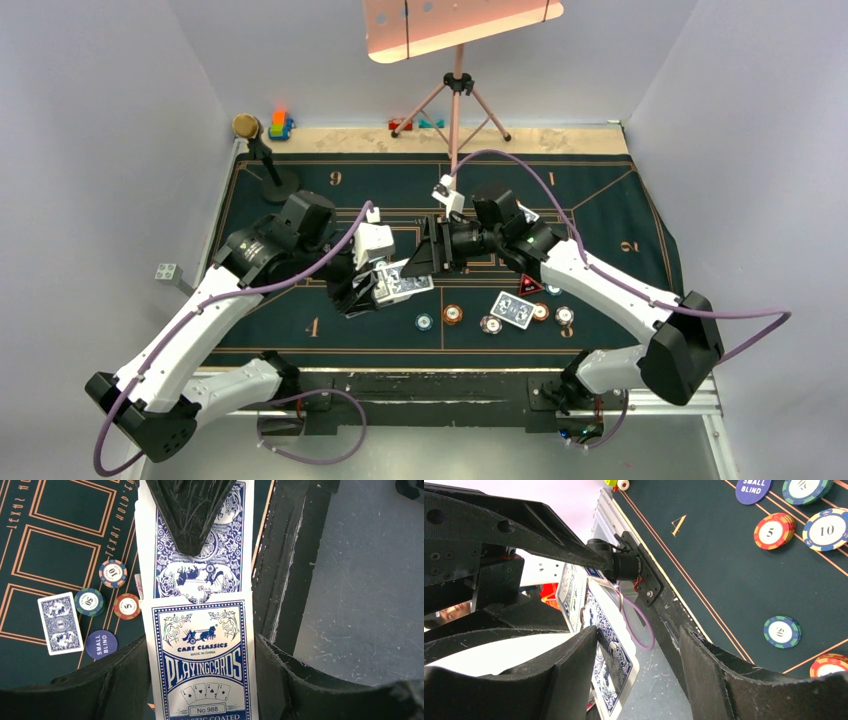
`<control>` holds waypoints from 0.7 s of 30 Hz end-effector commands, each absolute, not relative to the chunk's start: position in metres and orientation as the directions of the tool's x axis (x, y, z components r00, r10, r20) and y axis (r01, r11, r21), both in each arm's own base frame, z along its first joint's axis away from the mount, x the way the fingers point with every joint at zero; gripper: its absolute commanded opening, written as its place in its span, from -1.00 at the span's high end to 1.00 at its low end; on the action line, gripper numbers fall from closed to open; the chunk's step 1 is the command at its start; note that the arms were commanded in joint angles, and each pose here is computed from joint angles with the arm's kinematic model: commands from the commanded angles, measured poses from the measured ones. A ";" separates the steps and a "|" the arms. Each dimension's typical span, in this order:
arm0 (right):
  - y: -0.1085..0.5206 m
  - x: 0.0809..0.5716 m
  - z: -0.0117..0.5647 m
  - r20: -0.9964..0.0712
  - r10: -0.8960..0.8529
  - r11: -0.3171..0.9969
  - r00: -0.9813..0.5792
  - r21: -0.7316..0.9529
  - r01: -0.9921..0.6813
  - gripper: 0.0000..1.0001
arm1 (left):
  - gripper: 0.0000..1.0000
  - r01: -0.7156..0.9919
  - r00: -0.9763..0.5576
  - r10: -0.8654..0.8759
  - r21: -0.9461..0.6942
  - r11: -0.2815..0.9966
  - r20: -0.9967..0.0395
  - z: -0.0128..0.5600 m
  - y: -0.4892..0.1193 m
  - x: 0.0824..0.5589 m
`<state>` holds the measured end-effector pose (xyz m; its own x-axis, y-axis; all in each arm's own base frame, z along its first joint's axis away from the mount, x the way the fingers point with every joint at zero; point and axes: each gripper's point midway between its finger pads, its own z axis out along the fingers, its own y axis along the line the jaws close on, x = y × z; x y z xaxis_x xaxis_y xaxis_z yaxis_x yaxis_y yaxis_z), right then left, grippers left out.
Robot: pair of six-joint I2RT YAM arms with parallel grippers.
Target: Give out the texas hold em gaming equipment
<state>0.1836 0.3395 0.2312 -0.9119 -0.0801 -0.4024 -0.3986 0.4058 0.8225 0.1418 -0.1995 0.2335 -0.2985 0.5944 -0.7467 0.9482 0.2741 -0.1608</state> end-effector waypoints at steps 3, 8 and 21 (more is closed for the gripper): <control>0.324 0.189 0.244 -0.452 -0.044 0.419 -0.891 0.801 -0.428 -0.24 | 1.00 0.964 -0.238 0.548 -0.125 0.236 -0.802 0.256 -0.205 0.140; 0.318 0.191 0.246 -0.459 -0.027 0.426 -0.888 0.798 -0.426 -0.19 | 1.00 0.962 -0.242 0.546 -0.128 0.240 -0.802 0.256 -0.206 0.142; 0.298 0.199 0.251 -0.489 0.002 0.477 -0.872 0.767 -0.429 0.11 | 1.00 0.963 -0.240 0.543 -0.127 0.238 -0.805 0.258 -0.206 0.142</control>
<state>0.1951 0.3092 0.2389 -0.9044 -0.0154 -0.4263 -0.3860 0.4550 0.8025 0.1393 -0.1988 0.2340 -0.3005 0.5940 -0.7462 0.9482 0.2709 -0.1661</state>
